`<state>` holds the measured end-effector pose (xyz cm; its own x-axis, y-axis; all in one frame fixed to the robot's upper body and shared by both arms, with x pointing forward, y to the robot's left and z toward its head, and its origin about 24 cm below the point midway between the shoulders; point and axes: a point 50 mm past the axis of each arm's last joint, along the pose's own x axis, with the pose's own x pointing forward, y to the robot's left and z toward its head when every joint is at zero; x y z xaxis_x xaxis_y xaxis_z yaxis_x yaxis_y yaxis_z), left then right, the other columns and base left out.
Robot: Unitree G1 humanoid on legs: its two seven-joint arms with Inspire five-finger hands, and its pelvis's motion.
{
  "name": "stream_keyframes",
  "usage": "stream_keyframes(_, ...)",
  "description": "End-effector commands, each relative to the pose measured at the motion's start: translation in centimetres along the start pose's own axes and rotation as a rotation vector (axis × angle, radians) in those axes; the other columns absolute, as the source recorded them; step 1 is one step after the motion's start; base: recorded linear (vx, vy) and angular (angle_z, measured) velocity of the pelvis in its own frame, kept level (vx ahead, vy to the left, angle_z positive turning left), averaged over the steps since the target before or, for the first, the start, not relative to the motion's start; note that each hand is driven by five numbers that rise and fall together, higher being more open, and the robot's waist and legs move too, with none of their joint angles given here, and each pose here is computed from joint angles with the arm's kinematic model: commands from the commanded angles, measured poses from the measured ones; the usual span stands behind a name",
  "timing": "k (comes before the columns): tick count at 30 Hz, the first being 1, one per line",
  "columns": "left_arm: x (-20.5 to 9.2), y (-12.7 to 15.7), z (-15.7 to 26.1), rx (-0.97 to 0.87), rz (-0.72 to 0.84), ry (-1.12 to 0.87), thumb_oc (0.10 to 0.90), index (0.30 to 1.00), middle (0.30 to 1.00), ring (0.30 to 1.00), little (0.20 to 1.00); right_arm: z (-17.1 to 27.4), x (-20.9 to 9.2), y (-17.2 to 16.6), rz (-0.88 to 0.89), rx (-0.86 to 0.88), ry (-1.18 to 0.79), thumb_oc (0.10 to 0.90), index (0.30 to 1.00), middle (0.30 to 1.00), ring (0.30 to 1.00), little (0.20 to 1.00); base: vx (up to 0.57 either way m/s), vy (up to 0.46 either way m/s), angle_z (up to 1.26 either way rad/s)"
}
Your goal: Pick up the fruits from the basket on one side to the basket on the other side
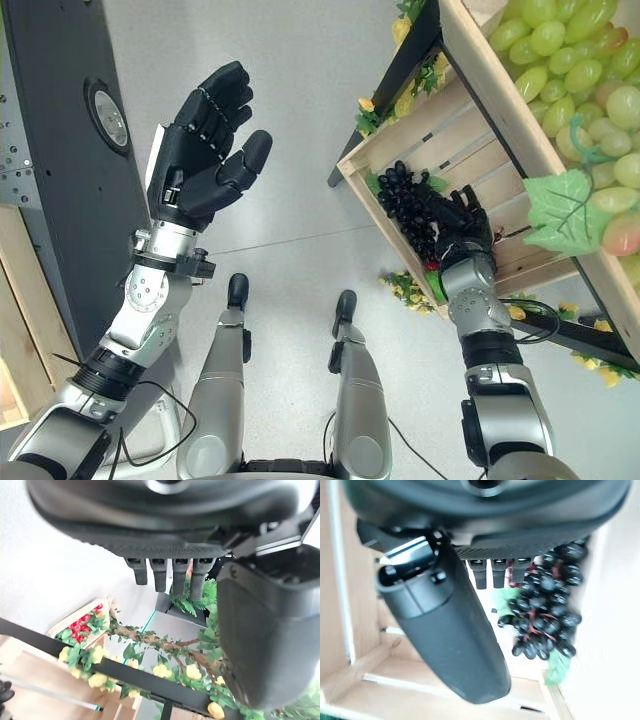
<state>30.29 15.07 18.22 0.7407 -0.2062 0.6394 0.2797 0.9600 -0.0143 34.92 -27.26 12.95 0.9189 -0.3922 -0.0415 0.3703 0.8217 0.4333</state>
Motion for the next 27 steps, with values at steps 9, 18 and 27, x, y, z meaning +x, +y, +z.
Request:
stream_keyframes(9, 0.9, -2.2, 5.1, -0.03, -0.061, -0.337, 0.8, 0.9, 0.9, 0.9, 0.9, 8.3, -6.7, 10.6, 0.621, -0.191, -0.748, 0.8, 0.9, 0.9, 0.9, 0.9, 0.0, 0.095, -0.02)
stream_keyframes(18, -0.7, -1.0, 3.7, -0.026, 0.0, -0.265, 0.8, 0.9, 0.9, 0.9, 0.9, 1.0, -9.6, 10.9, 1.06, -0.121, -0.467, 0.8, 0.9, 0.9, 0.9, 0.9, 0.03, 0.171, -0.02)
stream_keyframes(27, -5.9, 1.0, -0.9, -0.051, 0.077, 0.077, 0.8, 0.9, 0.9, 0.9, 0.9, -5.8, -11.0, 7.0, 1.035, -0.003, -0.156, 0.8, 0.9, 0.9, 0.9, 0.9, 0.14, 0.242, 0.13)
